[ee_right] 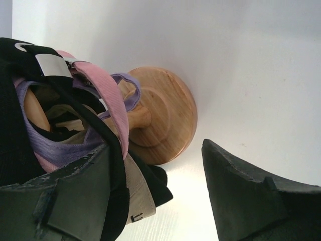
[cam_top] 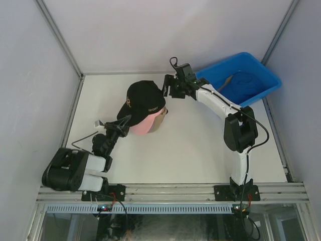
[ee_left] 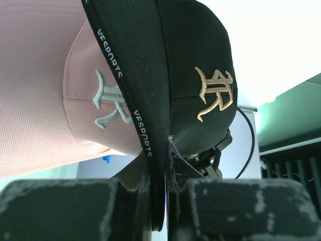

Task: Stack the hats
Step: Stack the hat on the hat.

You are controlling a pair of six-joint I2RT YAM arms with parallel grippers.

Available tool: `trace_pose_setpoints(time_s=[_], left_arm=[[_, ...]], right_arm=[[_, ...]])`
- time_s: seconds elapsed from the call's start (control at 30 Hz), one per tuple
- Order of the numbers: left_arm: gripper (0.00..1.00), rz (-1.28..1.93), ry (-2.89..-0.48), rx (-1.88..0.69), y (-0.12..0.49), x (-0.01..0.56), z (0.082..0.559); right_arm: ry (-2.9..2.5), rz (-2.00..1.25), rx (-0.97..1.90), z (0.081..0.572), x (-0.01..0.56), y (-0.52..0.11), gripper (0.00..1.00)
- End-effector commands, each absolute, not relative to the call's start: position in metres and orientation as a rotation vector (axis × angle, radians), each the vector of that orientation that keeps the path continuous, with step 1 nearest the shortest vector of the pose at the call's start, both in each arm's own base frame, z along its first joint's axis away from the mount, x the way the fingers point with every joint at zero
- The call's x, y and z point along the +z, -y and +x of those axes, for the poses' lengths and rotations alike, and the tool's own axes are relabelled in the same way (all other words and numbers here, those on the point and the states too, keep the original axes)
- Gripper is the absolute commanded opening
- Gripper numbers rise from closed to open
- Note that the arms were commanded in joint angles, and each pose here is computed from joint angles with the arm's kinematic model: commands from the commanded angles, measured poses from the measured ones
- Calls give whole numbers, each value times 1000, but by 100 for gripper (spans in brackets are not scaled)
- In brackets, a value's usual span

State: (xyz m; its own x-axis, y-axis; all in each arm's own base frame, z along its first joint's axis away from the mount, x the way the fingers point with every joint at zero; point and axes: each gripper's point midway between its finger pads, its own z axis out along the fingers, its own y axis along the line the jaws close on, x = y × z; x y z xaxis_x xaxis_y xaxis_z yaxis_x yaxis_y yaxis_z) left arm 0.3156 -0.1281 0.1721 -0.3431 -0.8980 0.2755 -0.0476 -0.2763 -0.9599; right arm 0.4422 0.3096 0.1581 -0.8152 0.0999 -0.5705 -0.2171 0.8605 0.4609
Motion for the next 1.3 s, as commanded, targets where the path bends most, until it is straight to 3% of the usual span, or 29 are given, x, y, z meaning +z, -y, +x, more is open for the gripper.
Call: trace_pose_setpoints(time_s=[0.0,0.17,0.5,1.27], left_arm=[[5,-1452,-1623,-1294,117,88,313],[2,-1428,-1796,-1008,102,79,309],[6,-1420,-1935,-981,110,64,303],[6,-1066,-2095,-937,90,125,360]], right_arm=[[-2606,-114,616,398,126,-292,67],[-2614,-72,634,389,122,-288,67],[-2611,-7,671,364,119,-291,67],[-2606,-16,771,318,129,-315,67]])
